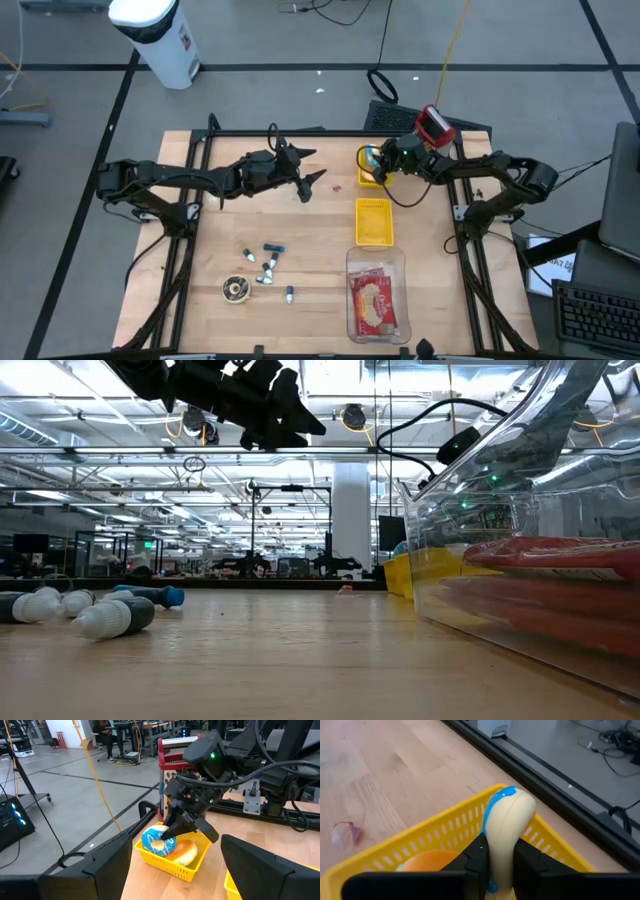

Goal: Pick & Place Food Item
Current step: Put the blue donut into the top yellow bin, then put the black donut into the top yellow bin

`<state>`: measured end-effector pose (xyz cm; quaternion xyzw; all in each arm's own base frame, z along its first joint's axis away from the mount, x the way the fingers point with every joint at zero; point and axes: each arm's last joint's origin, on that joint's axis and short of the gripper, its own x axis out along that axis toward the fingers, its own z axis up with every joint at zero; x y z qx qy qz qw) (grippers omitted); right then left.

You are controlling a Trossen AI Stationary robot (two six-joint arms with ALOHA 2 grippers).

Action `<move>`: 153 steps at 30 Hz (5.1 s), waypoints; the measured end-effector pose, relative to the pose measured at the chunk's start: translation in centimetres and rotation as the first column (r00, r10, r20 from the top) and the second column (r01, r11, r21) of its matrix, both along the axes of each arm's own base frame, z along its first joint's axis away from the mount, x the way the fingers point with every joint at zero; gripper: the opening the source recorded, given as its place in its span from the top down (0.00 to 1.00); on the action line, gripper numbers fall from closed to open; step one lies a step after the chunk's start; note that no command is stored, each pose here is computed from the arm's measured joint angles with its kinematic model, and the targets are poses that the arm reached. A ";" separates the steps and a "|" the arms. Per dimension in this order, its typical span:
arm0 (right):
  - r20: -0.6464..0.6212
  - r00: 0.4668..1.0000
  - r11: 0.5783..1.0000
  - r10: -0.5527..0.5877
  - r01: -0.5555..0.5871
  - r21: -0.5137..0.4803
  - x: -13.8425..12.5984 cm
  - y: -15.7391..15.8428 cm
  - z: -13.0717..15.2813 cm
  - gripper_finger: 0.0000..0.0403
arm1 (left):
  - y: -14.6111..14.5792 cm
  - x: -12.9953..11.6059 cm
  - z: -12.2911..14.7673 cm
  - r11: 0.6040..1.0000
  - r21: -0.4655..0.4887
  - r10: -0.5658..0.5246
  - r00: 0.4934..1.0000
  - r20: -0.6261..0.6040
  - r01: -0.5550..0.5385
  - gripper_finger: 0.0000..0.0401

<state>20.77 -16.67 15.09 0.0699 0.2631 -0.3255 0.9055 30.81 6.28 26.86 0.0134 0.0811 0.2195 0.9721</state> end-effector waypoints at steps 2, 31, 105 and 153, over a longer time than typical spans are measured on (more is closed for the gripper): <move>-0.011 1.000 1.000 0.015 -0.015 -0.017 0.0 0.0 0.0 0.82 | 0.0 0.0 0.0 1.000 -0.001 0.000 1.000 0.000 0.000 0.23; -0.233 0.969 0.954 -0.076 0.003 -0.298 1.4 2.0 0.3 0.59 | 0.0 0.0 0.0 1.000 -0.004 -0.002 1.000 -0.001 0.002 0.23; 0.026 0.982 0.930 0.190 -0.171 -0.325 0.6 13.7 7.8 0.60 | -19.3 -12.0 -8.8 0.647 -0.542 -0.494 0.246 -0.834 -0.537 0.23; 0.025 0.982 0.938 0.185 -0.169 -0.302 0.5 13.7 7.7 0.62 | -11.0 -8.8 -0.8 0.839 -0.522 0.008 0.962 -0.273 -0.155 0.84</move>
